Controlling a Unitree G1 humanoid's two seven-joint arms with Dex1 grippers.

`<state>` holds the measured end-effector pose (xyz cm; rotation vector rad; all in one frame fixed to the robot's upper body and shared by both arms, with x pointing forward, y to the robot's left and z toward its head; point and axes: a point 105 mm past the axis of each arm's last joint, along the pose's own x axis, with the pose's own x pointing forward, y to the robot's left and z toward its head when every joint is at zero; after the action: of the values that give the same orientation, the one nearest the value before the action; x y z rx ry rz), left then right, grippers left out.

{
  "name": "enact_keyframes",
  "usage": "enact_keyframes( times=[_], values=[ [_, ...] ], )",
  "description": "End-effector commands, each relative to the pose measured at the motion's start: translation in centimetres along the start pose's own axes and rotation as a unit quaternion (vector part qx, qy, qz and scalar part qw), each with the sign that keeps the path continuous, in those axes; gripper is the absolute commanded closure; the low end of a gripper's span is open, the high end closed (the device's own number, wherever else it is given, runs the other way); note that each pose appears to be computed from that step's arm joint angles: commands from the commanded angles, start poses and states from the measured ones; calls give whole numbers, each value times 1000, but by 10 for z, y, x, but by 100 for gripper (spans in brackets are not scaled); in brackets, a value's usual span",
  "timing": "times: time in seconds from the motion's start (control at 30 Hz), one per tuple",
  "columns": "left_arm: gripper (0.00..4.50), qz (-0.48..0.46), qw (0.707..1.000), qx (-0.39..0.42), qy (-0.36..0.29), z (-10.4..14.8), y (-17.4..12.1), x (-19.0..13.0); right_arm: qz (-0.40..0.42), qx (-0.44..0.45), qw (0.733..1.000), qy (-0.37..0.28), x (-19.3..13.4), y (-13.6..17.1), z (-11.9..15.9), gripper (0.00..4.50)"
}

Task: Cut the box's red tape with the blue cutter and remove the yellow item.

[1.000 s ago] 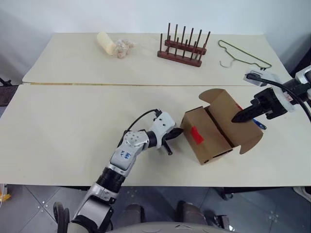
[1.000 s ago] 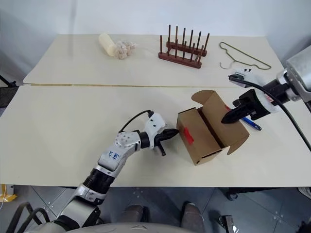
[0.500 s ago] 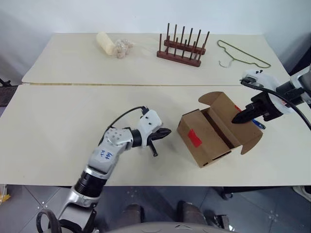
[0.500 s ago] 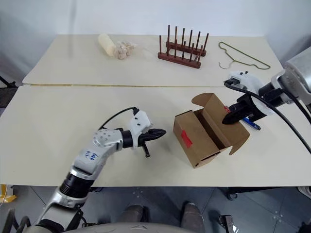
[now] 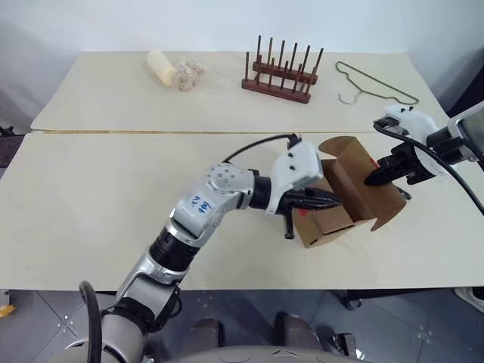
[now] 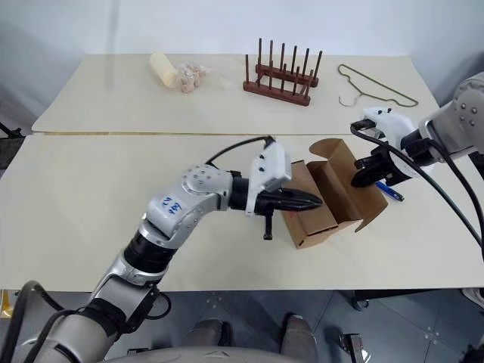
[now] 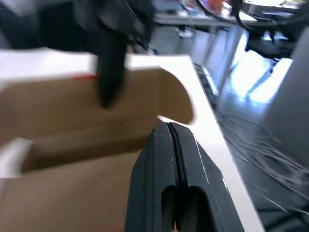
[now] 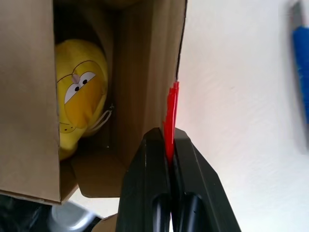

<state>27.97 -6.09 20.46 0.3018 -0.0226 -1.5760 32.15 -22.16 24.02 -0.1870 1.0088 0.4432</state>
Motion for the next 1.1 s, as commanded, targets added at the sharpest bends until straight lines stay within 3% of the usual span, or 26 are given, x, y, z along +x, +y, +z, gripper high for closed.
enact_keyframes(
  times=[0.03,0.27,0.43,0.67,0.97,1.1],
  values=[
    [450,4,999,26,26,-9,2,16,3,4,1000,-26,-7,4,6,448],
    [450,45,996,-1,75,-38,12,11,-8,28,999,-34,-8,-1,1,448],
    [450,49,985,-39,159,-75,10,-11,-22,46,998,-35,-9,-9,-5,448],
    [450,95,976,-90,174,-97,8,-43,-47,56,997,-28,-13,-24,-9,448],
    [450,157,971,-120,136,-92,7,-67,-24,47,999,2,6,-21,-18,448],
    [450,205,969,-104,95,-73,19,-73,6,35,999,-3,15,-9,-13,448]
  ],
)
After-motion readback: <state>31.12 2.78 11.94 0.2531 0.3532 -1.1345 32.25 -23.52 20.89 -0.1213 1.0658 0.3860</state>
